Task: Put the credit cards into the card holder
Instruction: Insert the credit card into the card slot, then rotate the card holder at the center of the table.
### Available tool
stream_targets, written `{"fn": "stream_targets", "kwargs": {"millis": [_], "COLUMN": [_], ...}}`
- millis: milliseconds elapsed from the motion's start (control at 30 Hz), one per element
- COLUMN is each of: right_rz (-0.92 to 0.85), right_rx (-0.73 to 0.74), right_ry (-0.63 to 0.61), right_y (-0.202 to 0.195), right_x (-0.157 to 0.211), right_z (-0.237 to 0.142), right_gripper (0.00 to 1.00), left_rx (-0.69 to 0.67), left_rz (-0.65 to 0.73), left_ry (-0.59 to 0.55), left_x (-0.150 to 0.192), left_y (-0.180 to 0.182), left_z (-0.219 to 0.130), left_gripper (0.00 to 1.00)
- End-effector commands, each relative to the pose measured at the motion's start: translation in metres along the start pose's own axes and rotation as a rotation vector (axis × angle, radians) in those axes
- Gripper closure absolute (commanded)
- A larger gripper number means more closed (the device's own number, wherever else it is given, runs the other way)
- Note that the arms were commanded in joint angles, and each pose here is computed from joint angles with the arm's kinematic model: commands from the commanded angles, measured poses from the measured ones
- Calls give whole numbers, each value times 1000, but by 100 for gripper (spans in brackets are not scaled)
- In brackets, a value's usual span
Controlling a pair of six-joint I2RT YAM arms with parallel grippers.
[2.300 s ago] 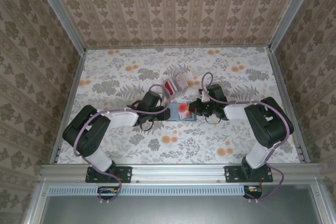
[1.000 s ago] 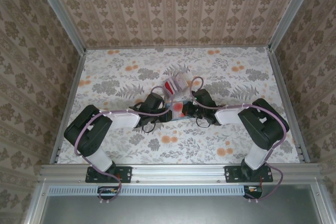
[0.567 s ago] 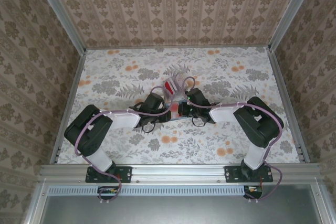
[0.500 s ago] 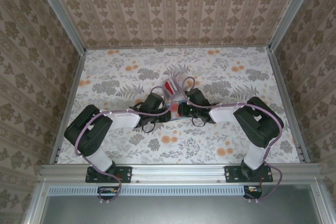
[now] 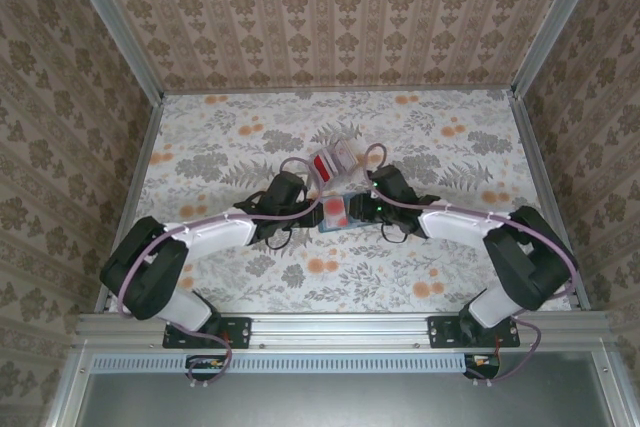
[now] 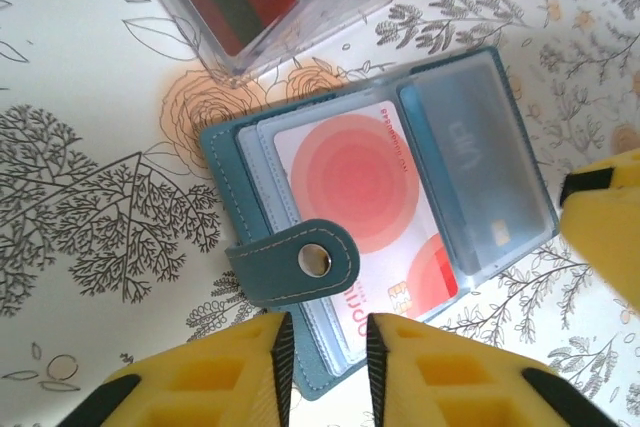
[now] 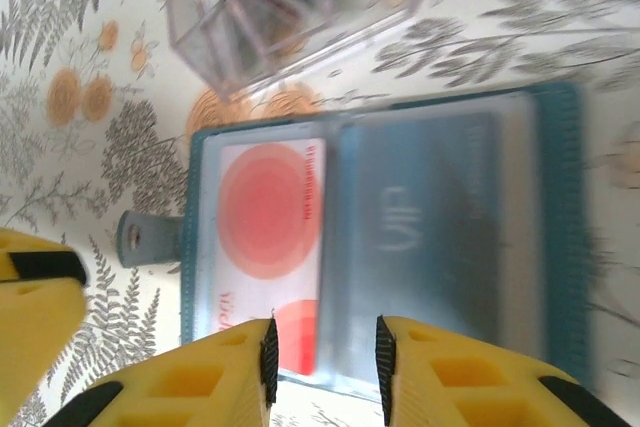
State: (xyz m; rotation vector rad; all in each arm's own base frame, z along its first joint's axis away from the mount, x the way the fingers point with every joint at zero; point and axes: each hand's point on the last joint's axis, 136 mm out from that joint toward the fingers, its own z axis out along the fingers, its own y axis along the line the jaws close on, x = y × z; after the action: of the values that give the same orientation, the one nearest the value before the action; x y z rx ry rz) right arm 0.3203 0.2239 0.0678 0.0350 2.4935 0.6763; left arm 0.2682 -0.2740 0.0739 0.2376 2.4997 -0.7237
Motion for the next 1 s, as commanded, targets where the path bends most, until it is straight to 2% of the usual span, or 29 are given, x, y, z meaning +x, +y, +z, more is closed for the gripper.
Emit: {"fn": "stream_targets", "kwargs": {"millis": [0, 167, 367, 600, 967], "right_rz": [17, 73, 89, 88, 103], "right_rx": [71, 84, 82, 79, 83], "right_ry": [17, 22, 41, 49, 82], "right_y": [-30, -52, -58, -59, -66], "right_x": [7, 8, 16, 21, 25], "right_z": [-11, -15, -16, -16, 2], "right_gripper": [66, 65, 65, 64, 64], "left_rx": [-42, -65, -77, -69, -34], "left_rz": [35, 86, 160, 147, 55], "left_ry": [-29, -24, 42, 162, 208], "left_x": [-11, -35, -51, -35, 14], "left_y": [1, 1, 1, 12, 14], "left_z": [-9, -6, 19, 45, 46], "left_gripper": [67, 67, 70, 71, 79]}}
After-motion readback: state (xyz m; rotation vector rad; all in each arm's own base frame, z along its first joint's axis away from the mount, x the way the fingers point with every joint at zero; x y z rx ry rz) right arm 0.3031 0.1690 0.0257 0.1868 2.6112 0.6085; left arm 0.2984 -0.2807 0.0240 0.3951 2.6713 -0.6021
